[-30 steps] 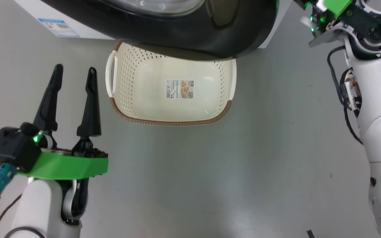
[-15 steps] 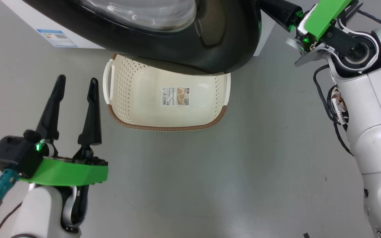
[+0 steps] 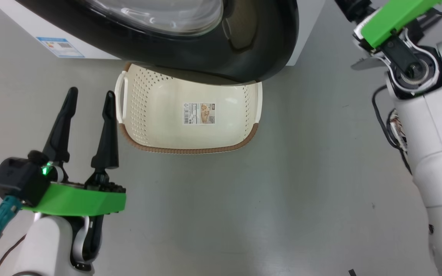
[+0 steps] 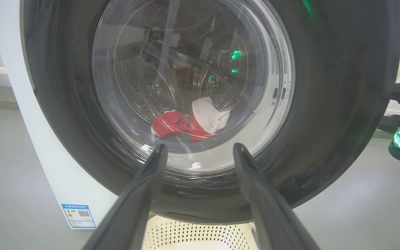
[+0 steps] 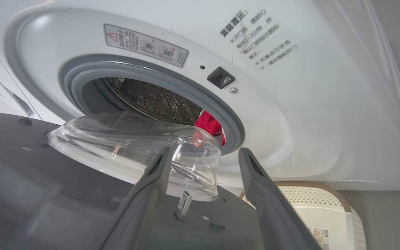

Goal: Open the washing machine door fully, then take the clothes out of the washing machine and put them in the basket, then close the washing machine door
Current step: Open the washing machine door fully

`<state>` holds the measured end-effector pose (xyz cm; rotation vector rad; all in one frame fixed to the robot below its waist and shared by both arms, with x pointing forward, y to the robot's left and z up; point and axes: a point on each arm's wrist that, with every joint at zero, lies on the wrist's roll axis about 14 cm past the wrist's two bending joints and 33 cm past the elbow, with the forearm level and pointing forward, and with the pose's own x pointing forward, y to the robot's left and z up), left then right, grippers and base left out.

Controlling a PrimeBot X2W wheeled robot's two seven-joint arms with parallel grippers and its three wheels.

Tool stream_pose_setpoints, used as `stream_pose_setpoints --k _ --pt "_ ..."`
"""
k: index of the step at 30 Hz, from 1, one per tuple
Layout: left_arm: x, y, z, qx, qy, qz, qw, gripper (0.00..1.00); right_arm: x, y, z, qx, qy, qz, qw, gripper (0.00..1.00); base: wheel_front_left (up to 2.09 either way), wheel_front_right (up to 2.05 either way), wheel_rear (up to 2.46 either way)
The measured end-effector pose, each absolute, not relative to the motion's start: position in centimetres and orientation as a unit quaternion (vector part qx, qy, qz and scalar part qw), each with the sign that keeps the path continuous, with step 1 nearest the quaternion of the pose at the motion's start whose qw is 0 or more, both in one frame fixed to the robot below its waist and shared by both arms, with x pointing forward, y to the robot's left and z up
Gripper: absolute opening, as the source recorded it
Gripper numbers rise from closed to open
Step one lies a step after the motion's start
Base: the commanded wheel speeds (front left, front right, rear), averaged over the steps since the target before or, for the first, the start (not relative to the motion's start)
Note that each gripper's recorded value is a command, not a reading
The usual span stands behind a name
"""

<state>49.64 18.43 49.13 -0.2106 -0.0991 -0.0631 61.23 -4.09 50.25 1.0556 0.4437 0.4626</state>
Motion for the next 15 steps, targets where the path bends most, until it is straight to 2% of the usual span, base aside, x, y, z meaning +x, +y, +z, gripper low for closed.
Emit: stream_pose_setpoints --k 9,15 --pt "49.8 17.9 49.3 -0.109 -0.049 -0.037 0.992 1.00 60.8 -9.3 49.5 0.350 0.117 0.156 0.916 1.00 0.00 0.00 0.00" --pt "49.5 17.7 49.2 -0.110 -0.046 -0.038 0.992 1.00 59.2 -11.4 49.1 0.263 0.069 0.134 0.953 1.00 0.00 0.00 0.00"
